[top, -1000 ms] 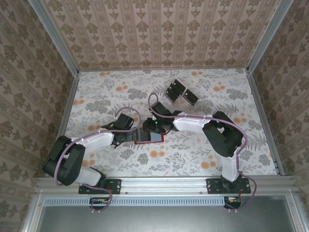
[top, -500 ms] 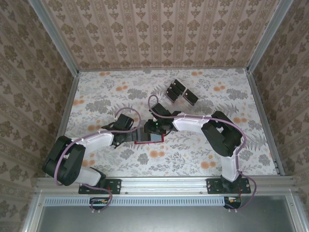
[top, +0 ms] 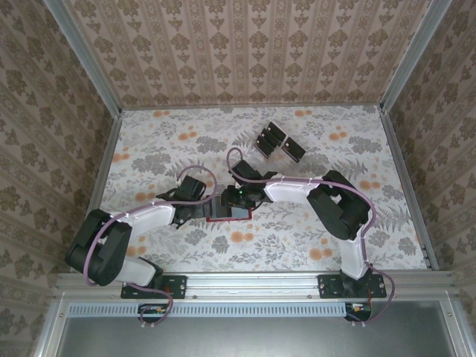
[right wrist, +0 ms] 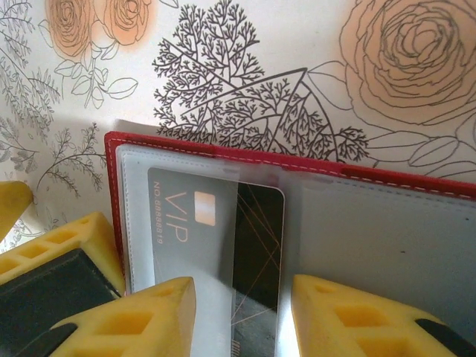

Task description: Put the credit cards into the card holder

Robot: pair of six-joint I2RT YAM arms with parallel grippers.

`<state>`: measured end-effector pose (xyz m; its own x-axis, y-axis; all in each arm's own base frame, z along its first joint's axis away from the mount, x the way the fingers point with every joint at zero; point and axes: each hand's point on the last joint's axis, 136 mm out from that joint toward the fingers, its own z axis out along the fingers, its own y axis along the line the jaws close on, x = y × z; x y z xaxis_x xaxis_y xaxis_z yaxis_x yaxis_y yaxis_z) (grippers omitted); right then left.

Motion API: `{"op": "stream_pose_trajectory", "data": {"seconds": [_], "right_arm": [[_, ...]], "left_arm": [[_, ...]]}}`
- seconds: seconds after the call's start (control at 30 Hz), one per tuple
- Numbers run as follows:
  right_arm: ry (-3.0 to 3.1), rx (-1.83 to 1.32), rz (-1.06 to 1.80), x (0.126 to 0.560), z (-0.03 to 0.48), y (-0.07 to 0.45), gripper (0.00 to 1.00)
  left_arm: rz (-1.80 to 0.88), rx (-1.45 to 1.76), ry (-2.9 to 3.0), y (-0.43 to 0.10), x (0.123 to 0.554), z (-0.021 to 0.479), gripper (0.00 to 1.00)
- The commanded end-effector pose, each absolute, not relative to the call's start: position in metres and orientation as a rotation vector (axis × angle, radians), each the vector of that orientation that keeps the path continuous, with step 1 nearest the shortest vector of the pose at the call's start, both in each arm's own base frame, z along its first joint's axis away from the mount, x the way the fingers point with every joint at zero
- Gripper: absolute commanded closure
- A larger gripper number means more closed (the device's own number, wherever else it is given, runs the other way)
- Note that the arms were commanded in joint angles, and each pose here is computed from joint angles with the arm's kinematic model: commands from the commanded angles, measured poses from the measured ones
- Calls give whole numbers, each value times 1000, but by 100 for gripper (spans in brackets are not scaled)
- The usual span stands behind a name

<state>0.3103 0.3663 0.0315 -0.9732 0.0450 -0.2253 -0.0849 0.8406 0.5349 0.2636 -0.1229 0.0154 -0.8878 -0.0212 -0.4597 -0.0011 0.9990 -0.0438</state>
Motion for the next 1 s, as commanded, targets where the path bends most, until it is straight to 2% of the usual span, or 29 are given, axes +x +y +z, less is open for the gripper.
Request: {"op": "stream_pose_trajectory", "data": {"seconds": [0.0,0.17,0.63,0.97], "right_arm": [[2817,-58,835,305,26,376,62],[2808,-69,863,304,31,384,65],[2823,-96,912,298,29,405,63],[2794,-112,835,300,46,386,46]], "left_arm": [[-159,-13,2714,-136,252,-1,0],[-164,-14,2717,-136,251,-3,0],[-188,-21,2706,-138,248,-1,0],[-195,-71,2643,-129,252,29,0]]}}
